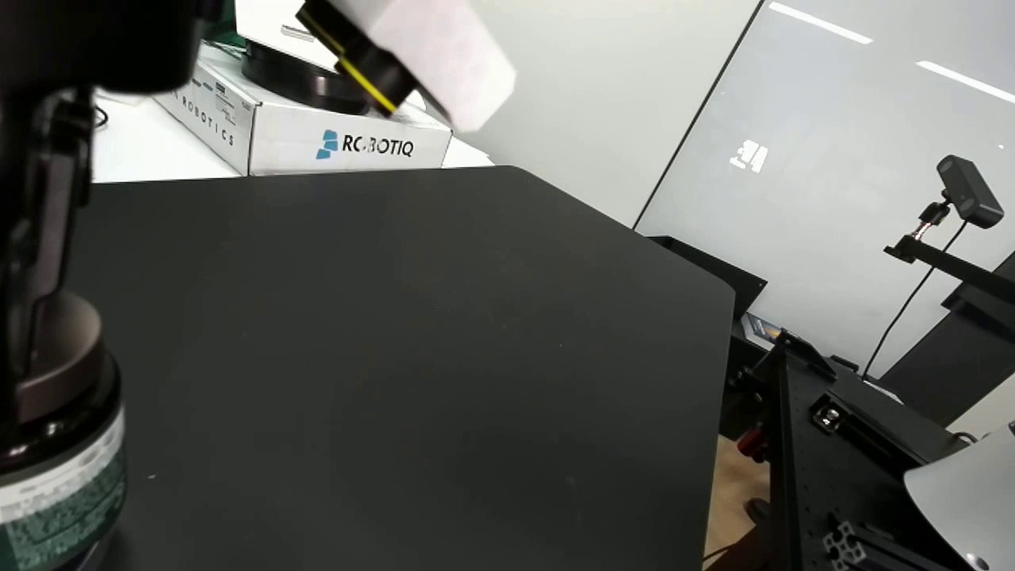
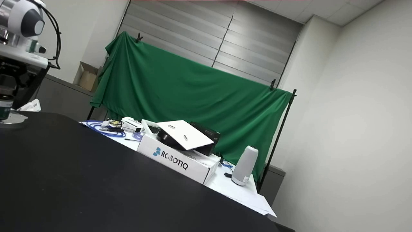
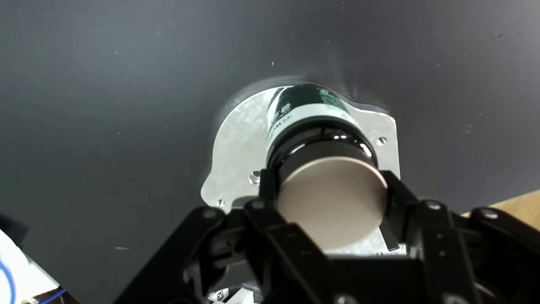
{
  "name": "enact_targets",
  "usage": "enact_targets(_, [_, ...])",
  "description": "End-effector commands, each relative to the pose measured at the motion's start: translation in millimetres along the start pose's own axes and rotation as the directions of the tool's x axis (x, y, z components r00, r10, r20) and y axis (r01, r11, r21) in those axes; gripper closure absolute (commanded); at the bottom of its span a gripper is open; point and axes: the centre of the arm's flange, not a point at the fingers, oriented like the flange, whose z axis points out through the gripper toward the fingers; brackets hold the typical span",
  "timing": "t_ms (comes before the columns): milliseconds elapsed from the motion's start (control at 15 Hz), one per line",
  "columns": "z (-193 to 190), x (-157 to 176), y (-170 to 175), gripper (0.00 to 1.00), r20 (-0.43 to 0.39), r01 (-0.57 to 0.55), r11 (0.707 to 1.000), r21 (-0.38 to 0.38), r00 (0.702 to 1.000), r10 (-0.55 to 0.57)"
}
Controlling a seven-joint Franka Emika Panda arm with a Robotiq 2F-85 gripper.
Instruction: Move the bottle backwards then place it on top of the silver object
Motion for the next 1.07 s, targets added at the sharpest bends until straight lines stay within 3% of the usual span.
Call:
enact_targets(0, [9.4, 13.2, 8.3, 0.64, -0.008, 0.044, 0.999, -0.016, 0.999, -0.044])
enact_targets(267, [12.3, 17.9, 13.3, 0.64, -0.014, 0.065, 0.998, -0.023, 0.998, -0.066])
enact_targets(400, [10.7, 19.5, 14.9, 0.14, -0.014, 0.060, 0.998, -0.026, 0.998, -0.060])
enact_targets(533, [5.7, 20.7, 15.8, 0.11, -0.024, 0.057, 0.998, -0.032, 0.998, -0.058])
enact_targets(667, [-2.1, 22.3, 16.0, 0.01, -0.034, 0.052, 0.998, -0.038, 0.998, -0.053])
enact_targets(1000, [-23.0, 24.6, 17.9, 0.00, -0.052, 0.040, 0.997, -0.063, 0.998, -0.043])
